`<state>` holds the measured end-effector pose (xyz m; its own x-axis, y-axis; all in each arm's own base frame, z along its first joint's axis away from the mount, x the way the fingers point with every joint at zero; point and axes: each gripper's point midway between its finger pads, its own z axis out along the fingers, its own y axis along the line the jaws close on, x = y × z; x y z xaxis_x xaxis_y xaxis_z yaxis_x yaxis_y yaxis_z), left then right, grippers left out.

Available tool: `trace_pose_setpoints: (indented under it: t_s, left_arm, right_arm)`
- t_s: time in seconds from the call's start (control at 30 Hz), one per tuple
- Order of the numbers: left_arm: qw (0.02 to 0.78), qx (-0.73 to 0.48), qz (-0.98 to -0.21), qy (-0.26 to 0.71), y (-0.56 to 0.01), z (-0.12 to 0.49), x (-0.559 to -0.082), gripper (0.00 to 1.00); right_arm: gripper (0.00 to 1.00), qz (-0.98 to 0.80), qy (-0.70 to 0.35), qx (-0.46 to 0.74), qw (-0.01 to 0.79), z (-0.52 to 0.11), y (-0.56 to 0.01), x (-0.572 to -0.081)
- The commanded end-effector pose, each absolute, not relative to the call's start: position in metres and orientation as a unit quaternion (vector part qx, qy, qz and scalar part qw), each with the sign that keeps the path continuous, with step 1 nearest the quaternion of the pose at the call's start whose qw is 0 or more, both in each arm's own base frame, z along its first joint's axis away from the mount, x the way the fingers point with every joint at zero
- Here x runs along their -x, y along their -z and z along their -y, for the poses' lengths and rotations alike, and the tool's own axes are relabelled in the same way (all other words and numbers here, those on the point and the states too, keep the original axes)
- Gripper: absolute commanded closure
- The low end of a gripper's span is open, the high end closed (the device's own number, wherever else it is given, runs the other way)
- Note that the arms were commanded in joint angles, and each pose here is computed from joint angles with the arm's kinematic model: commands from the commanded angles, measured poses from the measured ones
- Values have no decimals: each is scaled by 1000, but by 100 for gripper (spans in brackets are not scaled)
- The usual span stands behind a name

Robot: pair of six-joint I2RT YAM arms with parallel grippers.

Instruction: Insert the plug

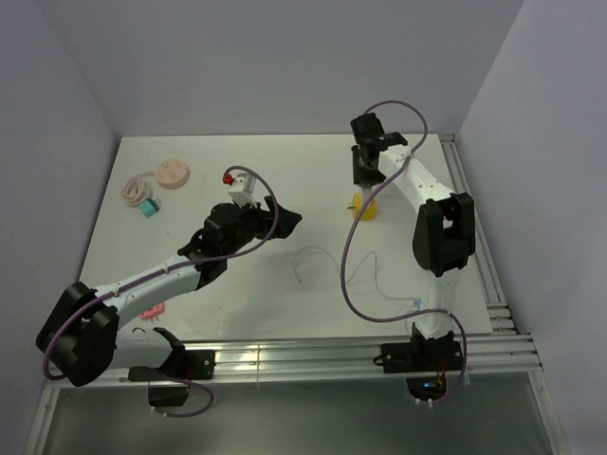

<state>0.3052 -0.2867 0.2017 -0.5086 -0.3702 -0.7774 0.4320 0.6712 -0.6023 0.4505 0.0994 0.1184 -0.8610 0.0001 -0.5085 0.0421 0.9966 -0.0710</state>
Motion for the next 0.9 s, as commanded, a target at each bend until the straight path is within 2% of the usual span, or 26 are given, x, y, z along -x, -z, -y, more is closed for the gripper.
trace_pose_setpoints:
  t_s: [0.0,0.2,0.33,0.37,0.43,0.53,0.7,0.8,0.87]
  left_arm:
    - [507,-19,-750,424,-215,289,-306,14]
    - [507,-20,-752,420,-214,287,-305,14]
    - [505,-20,-753,421,-211,287,-304,14]
    - [507,-19,-750,424,-213,287,-304,14]
    - [503,-19,-751,426,-211,289,-304,14]
    - [497,-21,-752,432,-210,292,-303,14]
    - [495,-22,-751,436,-213,293,-301,14]
    - [497,-23,-753,431,-214,291,-302,13]
    - [496,-23,-756,427,-213,290,-301,13]
  right_arm:
    - [100,-986,98,17,131,-89,-44,-405]
    - [100,-987,115,12,107,-95,-10,-366]
    - [100,-980,132,-4,150,-97,-13,-345]
    - [100,-981,135,-6,141,-98,-4,-329]
    - [100,-980,126,-10,156,-103,-7,-325]
    - [100,-983,119,-13,137,-105,1,-310]
    - [100,-985,99,6,144,-115,-3,-314]
    - [100,-980,66,11,189,-130,-28,-332]
    - [82,-972,37,10,230,-140,-57,-345]
